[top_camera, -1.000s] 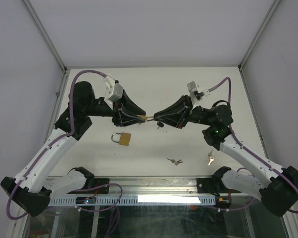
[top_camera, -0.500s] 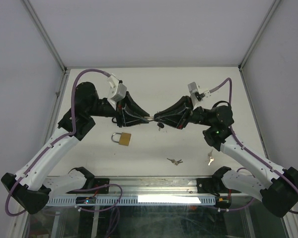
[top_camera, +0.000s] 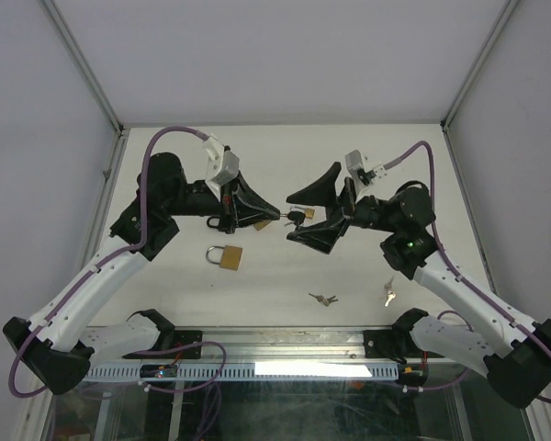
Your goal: Unlock with the key
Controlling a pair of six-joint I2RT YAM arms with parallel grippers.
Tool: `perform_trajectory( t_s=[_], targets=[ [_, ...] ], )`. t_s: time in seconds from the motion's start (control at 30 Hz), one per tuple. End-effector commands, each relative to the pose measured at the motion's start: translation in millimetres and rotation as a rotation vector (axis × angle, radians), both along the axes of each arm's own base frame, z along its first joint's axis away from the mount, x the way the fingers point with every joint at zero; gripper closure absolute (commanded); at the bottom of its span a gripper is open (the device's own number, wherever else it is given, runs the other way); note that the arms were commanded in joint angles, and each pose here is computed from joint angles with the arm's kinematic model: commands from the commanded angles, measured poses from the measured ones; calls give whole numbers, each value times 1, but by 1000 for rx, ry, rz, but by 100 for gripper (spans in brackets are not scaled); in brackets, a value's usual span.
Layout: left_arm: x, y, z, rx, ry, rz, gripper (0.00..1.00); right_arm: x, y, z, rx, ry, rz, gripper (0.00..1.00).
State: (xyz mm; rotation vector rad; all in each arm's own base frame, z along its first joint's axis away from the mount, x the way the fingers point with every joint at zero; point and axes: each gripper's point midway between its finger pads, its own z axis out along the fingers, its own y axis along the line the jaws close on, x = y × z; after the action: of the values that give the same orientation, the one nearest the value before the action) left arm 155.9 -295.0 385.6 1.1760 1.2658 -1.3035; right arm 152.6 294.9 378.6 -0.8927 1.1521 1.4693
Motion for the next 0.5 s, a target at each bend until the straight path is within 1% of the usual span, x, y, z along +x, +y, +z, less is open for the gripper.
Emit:
perform_trajectory(
  t_s=[0.0,0.07,0.13,0.2,0.3,0.47],
  targets=[
    [6,5,24,-35,-93,79,100,3,-14,10,-98,-83,-91,0],
    [5,7,17,-12,-102,78,100,0,-19,8,-151,-122,-92,0],
    [4,8,13,-1,-116,72,100,-11,-20,8,-186,-160,-27,0],
    [2,8,12,0,-130,59,100,-14,-18,6,-213,-160,20,2],
    [-1,7,11,0,-143,47,100,-16,-12,3,-228,-160,92,12],
    [-7,7,9,5,-142,18,100,-18,-3,2,-231,-142,186,40]
  ],
)
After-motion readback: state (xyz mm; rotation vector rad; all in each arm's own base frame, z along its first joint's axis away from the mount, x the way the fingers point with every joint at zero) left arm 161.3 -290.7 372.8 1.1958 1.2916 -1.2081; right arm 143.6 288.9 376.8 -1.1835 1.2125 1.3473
